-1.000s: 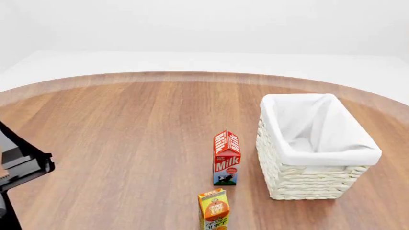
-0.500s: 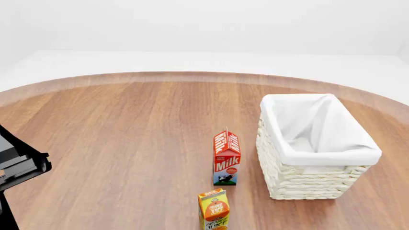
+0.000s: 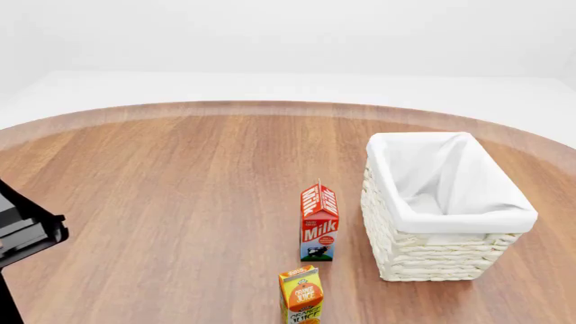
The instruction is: Pick up the cream cheese box and the butter, and put them in the basket.
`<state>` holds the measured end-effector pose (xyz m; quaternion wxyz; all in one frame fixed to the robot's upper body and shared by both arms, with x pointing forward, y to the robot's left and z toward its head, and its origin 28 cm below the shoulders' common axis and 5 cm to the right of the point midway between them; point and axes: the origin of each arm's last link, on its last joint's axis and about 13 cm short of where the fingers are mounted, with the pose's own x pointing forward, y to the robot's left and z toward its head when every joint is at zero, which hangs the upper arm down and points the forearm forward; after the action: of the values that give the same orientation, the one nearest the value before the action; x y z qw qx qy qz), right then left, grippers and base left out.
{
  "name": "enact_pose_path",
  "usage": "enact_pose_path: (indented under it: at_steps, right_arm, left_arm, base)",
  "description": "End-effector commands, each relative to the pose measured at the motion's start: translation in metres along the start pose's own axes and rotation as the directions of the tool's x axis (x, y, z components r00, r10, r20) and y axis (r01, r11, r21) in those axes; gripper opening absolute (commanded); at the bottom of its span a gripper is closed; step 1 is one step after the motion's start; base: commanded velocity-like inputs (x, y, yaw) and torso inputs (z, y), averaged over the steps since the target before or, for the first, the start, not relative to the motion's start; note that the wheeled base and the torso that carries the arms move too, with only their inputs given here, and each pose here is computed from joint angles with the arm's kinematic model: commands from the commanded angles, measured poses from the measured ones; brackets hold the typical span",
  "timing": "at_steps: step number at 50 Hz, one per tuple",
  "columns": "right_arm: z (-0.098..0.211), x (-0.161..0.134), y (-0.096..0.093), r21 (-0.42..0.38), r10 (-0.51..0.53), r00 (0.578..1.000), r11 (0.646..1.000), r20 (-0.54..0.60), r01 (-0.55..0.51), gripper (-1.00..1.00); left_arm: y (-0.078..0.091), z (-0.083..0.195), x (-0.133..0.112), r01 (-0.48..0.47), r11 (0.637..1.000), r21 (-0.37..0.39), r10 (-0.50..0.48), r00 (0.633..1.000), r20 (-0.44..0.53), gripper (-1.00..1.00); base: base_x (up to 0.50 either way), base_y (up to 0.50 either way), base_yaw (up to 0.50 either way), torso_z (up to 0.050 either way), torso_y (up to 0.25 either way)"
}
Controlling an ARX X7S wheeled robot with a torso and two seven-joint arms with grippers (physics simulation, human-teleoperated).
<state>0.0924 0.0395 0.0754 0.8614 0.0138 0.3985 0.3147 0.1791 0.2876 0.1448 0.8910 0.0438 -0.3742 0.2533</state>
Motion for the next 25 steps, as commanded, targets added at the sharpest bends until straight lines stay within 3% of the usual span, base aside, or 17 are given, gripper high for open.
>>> enact_pose_path:
  at_steps: [1,18,22,25]
  right_arm:
    - [0.0039,0.0052,0.0004,-0.001,-0.001,1.0,1.0,0.016,0.001,1.0]
    - [0.0019,0.0071,0.0055,-0.079,0.048,0.999,0.996,0.0,-0.047,1.0]
    - [0.0008,0.0095,0.0047,-0.069,0.05,0.999,0.996,-0.014,-0.051,1.0]
    - [0.0003,0.0113,0.0034,-0.019,0.057,0.998,0.998,-0.041,-0.058,1.0]
  left_arm:
    - [0.0041,-0.0001,0.0013,-0.01,1.0,0.003,0.009,1.0,0.009,1.0]
    - [0.0078,0.0003,0.0036,-0.033,0.999,0.006,0.033,0.999,0.011,1.0]
    - [0.0088,0.0001,0.0041,-0.038,0.999,0.007,0.038,0.999,0.01,1.0]
    - [0.0091,0.0001,0.0042,-0.04,0.999,0.007,0.04,0.999,0.01,1.0]
  base:
    - [0.0,0.0,0.0,0.0,0.0]
    - [0.0,0.0,0.0,0.0,0.0]
    - [0.0,0.0,0.0,0.0,0.0]
    - [0.0,0.0,0.0,0.0,0.0]
